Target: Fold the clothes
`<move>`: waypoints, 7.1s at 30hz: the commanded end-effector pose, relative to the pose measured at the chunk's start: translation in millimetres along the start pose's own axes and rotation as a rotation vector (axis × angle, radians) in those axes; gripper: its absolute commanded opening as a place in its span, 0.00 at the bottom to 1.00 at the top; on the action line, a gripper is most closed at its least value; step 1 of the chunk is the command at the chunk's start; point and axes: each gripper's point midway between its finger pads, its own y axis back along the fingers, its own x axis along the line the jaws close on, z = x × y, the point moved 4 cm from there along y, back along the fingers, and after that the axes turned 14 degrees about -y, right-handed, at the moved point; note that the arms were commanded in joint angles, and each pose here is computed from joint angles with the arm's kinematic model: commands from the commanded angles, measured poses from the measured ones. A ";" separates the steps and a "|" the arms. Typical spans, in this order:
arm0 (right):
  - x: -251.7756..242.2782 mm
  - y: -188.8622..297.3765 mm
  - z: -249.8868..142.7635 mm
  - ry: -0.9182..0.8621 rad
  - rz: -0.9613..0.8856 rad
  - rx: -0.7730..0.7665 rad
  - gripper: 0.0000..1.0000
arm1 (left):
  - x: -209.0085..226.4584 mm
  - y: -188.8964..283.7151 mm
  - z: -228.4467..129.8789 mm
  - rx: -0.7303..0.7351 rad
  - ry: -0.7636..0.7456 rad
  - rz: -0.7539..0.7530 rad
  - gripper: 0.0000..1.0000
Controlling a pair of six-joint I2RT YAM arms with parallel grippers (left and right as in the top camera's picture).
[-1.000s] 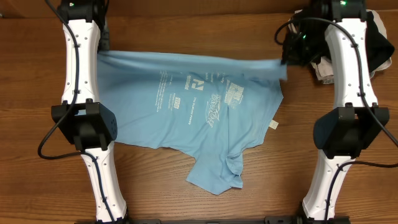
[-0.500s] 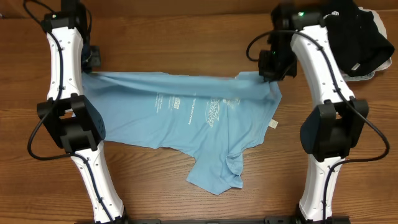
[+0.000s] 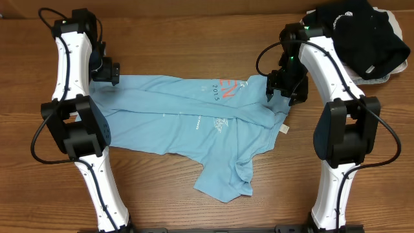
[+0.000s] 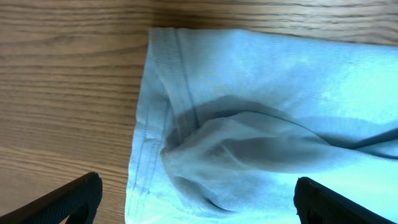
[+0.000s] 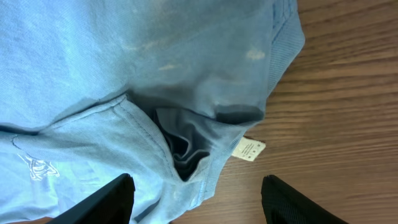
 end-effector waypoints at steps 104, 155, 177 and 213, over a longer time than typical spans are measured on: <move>67.4 -40.5 -31.0 0.202 0.295 0.062 0.63 | 18.8 80.5 60.0 -0.421 0.049 -0.018 0.04; 1.8 135.8 26.0 0.203 0.307 -0.362 0.04 | 28.2 117.2 29.1 -0.372 0.077 0.006 0.04; 17.5 8.5 -16.8 0.220 0.210 -0.004 0.56 | 11.8 16.1 5.7 -0.105 0.063 -0.079 0.91; -20.6 113.5 -172.2 0.037 0.221 -0.334 0.61 | -6.5 346.8 -151.6 -0.773 0.170 0.012 0.98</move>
